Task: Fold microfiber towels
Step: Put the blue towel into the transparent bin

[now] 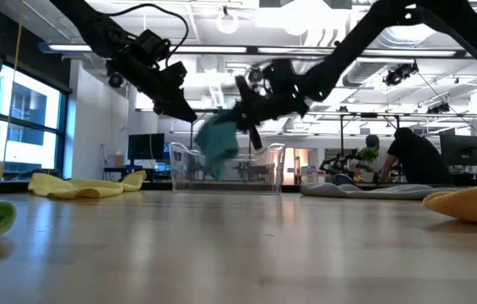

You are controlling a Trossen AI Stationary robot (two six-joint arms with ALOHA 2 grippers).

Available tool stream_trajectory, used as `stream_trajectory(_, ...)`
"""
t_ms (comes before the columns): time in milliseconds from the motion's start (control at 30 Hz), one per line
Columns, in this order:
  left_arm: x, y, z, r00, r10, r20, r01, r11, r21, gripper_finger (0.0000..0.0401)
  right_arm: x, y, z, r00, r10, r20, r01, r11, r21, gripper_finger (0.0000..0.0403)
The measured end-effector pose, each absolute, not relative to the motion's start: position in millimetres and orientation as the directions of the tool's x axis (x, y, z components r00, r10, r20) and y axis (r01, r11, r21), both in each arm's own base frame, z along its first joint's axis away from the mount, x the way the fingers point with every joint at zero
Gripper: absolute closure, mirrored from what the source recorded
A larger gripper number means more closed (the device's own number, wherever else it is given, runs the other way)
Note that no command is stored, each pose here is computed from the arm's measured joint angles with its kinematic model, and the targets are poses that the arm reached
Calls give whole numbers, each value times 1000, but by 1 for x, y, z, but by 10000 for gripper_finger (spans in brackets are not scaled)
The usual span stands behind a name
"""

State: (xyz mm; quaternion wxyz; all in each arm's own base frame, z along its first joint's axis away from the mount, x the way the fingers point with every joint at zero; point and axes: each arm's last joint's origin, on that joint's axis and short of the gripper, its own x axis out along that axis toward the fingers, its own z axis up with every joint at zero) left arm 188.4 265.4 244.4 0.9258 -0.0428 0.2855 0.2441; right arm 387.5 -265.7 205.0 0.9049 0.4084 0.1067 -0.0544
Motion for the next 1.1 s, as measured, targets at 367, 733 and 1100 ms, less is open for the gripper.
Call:
stream_trajectory(367, 188, 267, 245, 710, 445, -546, -492, 868, 67, 224, 399, -257, 183, 948, -46, -316, 284, 576, 767, 403)
stream_trajectory(733, 188, 267, 245, 707, 447, -548, -492, 868, 73, 224, 401, -264, 164, 942, -43, -333, 313, 473, 824, 403)
stream_trajectory(1100, 187, 268, 245, 679, 486, -550, -503, 854, 134, 224, 418, -249, 177, 983, -38, -182, 183, 375, 909, 403)
